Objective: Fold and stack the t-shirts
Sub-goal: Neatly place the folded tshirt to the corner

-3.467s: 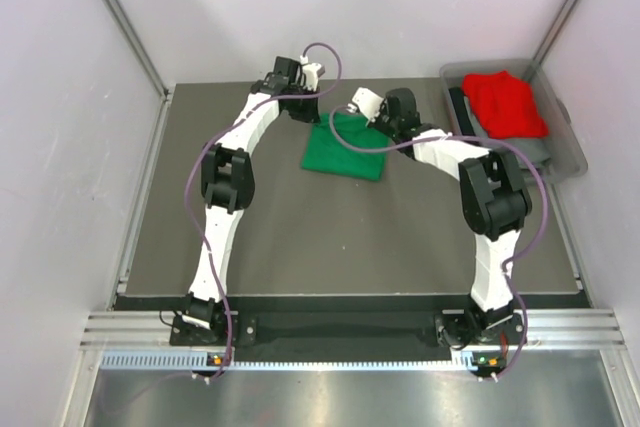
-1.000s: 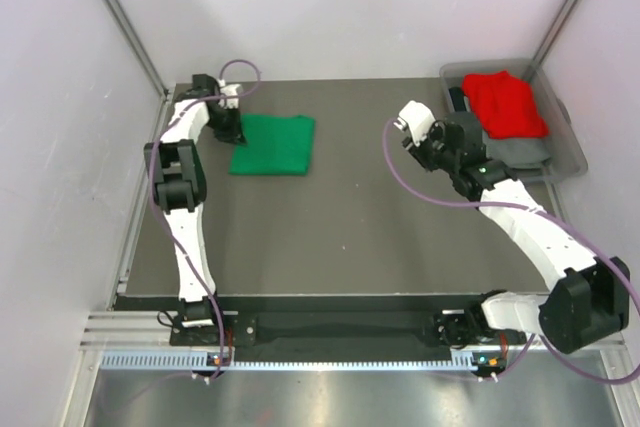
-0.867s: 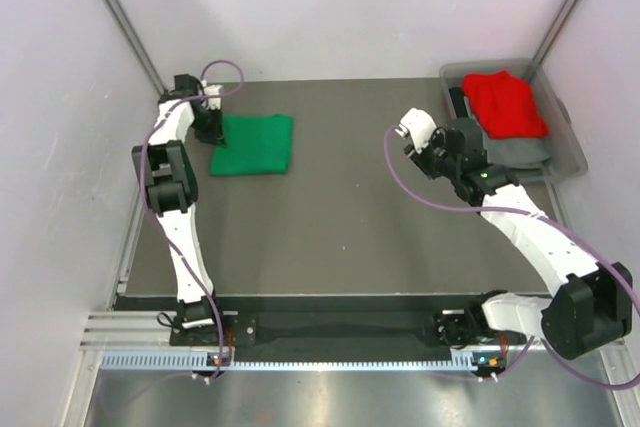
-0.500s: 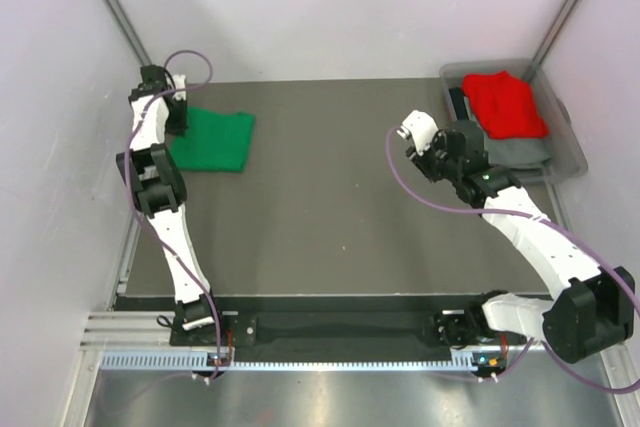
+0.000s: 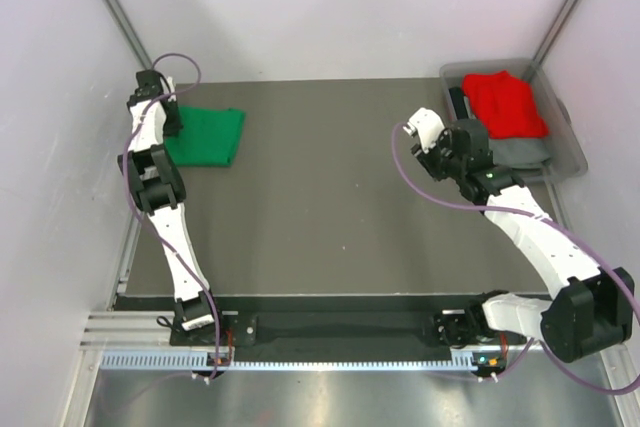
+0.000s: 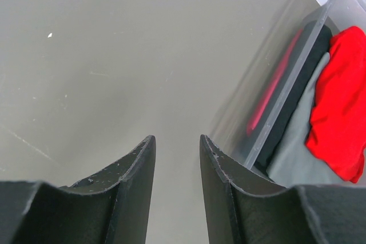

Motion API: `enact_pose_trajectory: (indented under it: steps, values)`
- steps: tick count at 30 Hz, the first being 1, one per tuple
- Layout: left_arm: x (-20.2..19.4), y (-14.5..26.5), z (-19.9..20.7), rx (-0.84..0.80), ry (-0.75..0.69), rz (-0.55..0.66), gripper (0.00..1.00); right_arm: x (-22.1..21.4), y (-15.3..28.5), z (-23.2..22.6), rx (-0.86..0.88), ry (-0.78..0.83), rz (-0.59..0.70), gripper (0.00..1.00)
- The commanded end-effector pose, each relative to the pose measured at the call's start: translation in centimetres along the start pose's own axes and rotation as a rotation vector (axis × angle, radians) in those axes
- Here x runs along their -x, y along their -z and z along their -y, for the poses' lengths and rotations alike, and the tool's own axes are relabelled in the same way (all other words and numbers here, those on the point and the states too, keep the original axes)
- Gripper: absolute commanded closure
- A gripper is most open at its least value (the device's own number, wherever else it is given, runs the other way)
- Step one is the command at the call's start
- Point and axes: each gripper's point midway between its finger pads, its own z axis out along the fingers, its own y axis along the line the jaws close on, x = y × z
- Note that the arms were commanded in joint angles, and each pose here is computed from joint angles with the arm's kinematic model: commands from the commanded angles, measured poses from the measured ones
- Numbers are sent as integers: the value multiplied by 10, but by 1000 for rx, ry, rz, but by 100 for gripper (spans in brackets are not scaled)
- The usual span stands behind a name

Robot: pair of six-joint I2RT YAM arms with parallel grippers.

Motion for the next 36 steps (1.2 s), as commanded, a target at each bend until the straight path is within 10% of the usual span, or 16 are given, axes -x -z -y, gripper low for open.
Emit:
enact_pose_trajectory:
  steps: [1,36]
  values:
    - [29,-5,-21,54,78,110,100,4,1,10,-26,-32,26,63]
    - [34,-20,-66,205,140,138,100,-8,-11,13,-16,-61,-4,62]
